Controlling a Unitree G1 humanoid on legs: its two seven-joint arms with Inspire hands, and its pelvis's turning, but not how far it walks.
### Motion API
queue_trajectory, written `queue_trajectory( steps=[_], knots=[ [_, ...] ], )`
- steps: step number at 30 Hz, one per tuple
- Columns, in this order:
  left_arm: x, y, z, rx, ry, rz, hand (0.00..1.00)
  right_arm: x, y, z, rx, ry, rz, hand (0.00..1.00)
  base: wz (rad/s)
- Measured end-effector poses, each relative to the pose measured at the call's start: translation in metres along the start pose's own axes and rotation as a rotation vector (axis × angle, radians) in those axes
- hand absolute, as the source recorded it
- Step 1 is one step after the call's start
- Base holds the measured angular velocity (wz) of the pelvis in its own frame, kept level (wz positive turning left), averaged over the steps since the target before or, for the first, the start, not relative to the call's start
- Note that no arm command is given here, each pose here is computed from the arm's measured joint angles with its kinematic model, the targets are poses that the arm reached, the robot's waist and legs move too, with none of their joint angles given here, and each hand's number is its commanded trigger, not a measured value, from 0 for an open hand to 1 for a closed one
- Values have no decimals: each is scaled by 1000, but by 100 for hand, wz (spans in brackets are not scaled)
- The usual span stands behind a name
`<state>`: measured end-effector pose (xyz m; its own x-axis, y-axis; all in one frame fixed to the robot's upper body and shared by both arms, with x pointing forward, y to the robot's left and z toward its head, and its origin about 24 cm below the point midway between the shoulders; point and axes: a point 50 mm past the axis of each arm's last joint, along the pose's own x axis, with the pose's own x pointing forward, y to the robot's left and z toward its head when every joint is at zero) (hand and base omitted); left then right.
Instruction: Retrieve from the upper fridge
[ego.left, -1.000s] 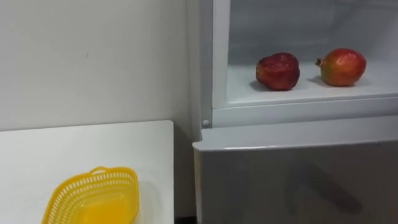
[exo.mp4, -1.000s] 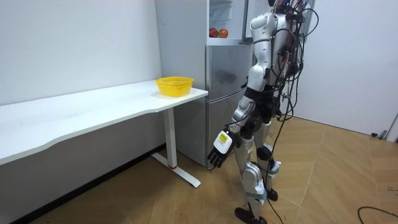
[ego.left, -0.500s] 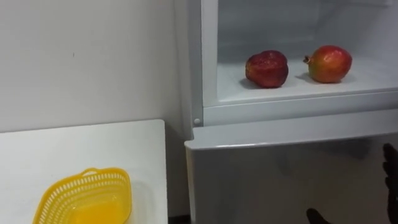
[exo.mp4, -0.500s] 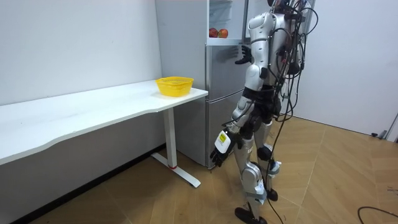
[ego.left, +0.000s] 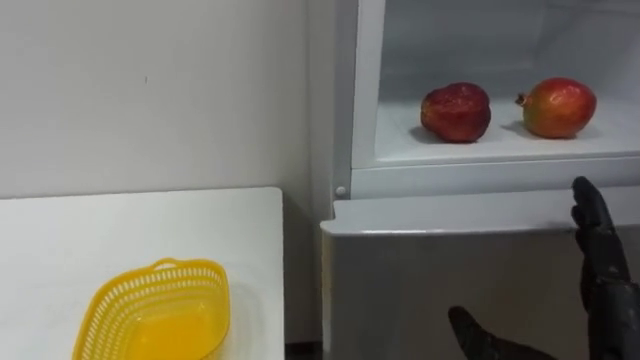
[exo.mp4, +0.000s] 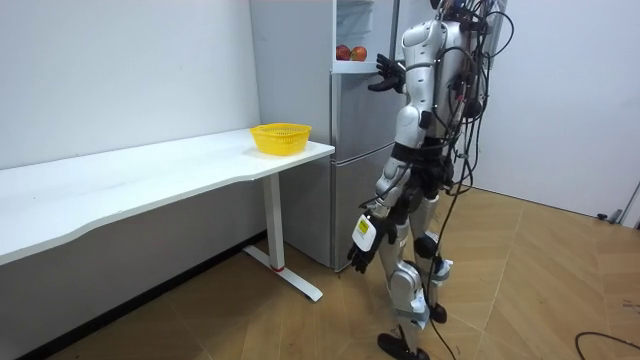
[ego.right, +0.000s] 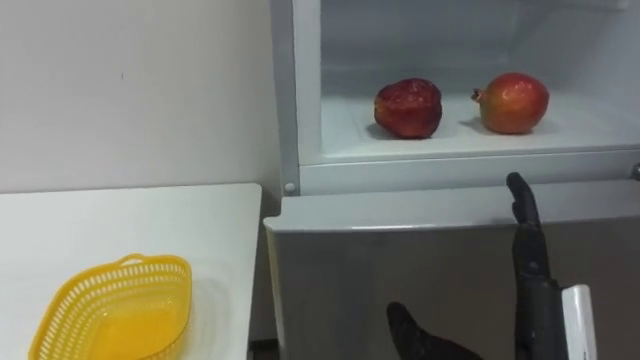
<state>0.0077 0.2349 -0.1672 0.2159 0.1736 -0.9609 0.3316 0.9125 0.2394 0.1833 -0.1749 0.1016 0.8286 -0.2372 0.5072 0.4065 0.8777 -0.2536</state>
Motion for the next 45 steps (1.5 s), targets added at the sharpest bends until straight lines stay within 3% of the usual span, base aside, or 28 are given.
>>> queue_trajectory(
  steps=[7, 14, 19, 34, 45],
  knots=[
    [0, -3, 2, 41, 2, -21, 0, 4, -2, 0, 20, -3, -9, 0, 2],
    [0, -3, 0, 85, 26, -41, 0, 50, -12, 10, 73, -124, -107, 0, 5],
    [0, -2, -1, 93, 26, -29, 0, 68, -16, 14, 119, -155, -139, 0, 14],
    [-1, 2, -2, 60, 30, -13, 0, 95, -38, 25, 117, -233, -255, 0, 4],
    [0, 10, 3, 31, 33, -2, 0, 107, -41, 7, 31, -162, -216, 0, 0]
  ],
)
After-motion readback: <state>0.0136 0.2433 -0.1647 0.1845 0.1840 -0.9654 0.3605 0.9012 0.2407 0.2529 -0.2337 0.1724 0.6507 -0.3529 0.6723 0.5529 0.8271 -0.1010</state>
